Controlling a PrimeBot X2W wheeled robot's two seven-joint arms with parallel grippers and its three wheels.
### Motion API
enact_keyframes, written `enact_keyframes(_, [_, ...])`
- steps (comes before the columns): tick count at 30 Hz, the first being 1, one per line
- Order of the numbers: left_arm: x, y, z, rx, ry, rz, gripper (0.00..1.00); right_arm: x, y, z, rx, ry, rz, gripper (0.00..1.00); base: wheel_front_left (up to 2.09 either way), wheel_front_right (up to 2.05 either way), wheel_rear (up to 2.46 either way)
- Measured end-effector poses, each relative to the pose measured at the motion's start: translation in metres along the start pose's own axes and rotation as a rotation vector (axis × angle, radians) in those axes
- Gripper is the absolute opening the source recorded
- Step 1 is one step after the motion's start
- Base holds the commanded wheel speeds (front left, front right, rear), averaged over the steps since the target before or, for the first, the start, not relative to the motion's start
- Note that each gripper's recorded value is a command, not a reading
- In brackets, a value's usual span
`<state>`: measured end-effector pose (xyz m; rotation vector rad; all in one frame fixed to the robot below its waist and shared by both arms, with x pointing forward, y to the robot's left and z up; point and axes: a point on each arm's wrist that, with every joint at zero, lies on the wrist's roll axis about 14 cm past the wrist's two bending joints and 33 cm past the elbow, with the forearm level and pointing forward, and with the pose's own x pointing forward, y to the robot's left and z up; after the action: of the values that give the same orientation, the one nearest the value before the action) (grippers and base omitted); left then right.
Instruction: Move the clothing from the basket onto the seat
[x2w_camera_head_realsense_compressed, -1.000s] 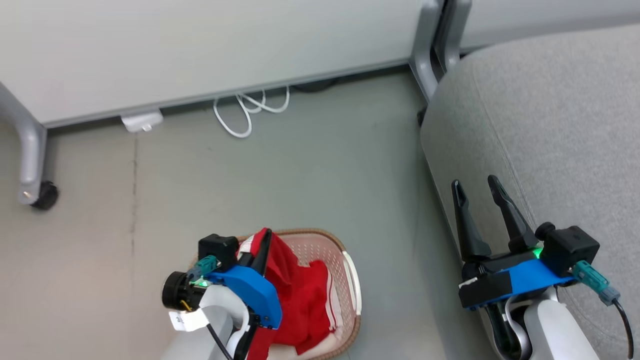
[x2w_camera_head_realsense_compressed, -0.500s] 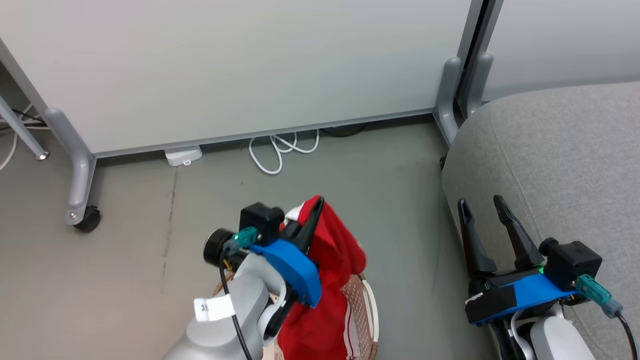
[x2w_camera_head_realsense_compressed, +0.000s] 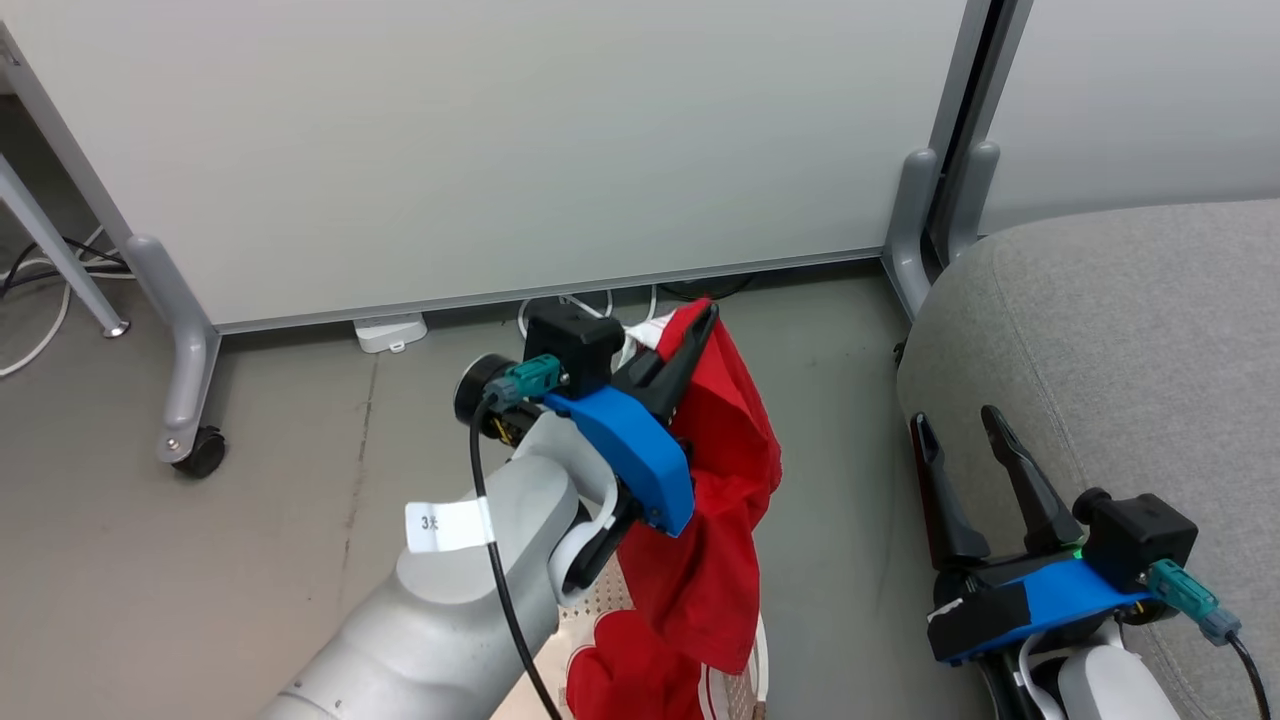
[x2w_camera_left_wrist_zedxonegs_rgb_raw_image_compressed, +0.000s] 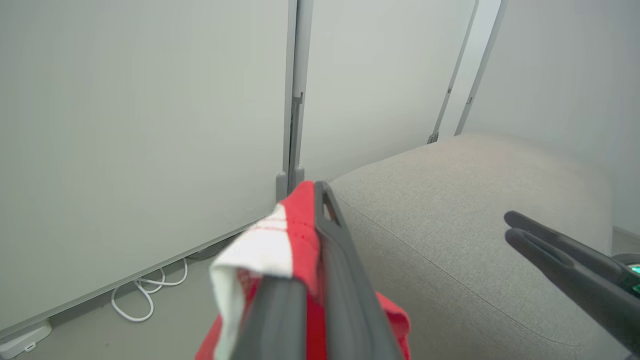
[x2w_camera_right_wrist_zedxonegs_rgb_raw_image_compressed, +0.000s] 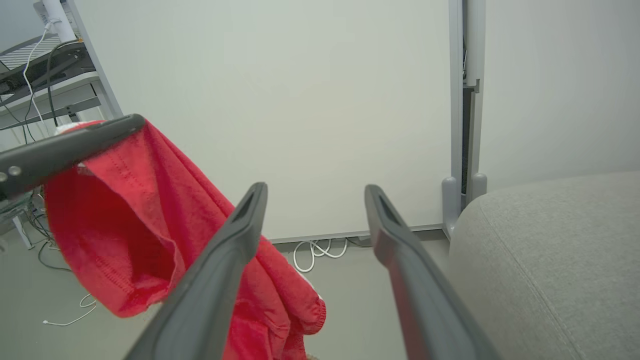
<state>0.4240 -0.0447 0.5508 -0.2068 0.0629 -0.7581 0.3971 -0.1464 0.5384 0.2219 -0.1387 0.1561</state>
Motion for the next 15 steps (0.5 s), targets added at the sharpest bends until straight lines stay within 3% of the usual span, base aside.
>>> enact_keyframes(15, [0.024,-0.026,0.040,0.023,-0.032,-0.101,0.00,-0.003,0.003,-0.003,0.006,0.014,0.007,1.00,0.00,0.00,0.00])
